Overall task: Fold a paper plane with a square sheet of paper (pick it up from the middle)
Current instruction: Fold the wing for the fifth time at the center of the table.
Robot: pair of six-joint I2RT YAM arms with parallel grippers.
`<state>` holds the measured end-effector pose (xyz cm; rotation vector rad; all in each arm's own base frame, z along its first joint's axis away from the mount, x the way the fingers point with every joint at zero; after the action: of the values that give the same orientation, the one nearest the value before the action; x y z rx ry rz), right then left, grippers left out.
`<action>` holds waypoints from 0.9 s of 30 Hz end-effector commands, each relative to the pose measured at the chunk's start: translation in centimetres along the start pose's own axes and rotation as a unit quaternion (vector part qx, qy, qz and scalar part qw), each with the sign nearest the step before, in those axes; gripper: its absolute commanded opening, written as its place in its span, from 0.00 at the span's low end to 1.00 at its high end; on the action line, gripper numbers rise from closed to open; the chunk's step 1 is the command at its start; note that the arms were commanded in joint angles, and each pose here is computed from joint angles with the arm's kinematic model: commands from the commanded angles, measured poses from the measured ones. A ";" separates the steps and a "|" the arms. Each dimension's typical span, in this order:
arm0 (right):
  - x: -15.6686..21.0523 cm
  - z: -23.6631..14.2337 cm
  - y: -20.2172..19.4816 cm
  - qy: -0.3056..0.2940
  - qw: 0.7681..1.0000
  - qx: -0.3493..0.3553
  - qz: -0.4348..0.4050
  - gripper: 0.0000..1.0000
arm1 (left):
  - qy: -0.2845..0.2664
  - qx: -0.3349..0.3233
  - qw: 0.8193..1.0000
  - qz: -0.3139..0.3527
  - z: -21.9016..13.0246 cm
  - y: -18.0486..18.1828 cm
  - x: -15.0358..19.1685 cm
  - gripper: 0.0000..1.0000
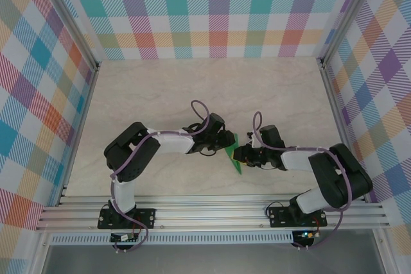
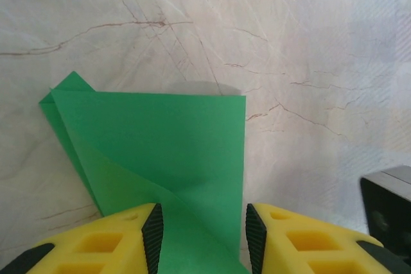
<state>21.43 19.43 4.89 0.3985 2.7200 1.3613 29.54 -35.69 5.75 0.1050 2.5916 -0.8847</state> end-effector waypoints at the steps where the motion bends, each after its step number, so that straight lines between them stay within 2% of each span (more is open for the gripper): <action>1: 0.2 -1.0 -0.9 -0.008 0.999 0.053 -0.009 0.32 | 0.007 0.000 1.000 0.004 0.4 0.2 -0.4 0.41; 6: 0.5 -1.3 -0.8 0.007 0.997 0.070 -0.018 0.32 | 0.006 0.007 1.000 0.008 0.3 -0.4 -0.6 0.41; 18: 0.8 -1.1 -2.8 0.009 0.994 0.108 0.010 0.11 | 0.008 0.015 1.000 0.013 -0.2 -1.0 -0.9 0.41; 27: 0.8 -0.7 -1.6 0.013 0.998 0.059 0.022 0.04 | -0.028 0.035 0.999 0.028 -3.4 -2.8 -2.4 0.45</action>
<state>20.30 17.95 3.91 0.4309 2.8487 1.1727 29.46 -36.23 7.17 0.1553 2.5774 -0.9230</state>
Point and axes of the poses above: each hand's point on the last joint's axis, 136 mm out from that joint toward the fingers, its own z axis out along the fingers, its own y axis along the line the jaws close on, x = y × z, the point moved 3 cm from there along -z, back along the fingers, and after that the axes turned 13 degrees about z, right-handed, at the moved point
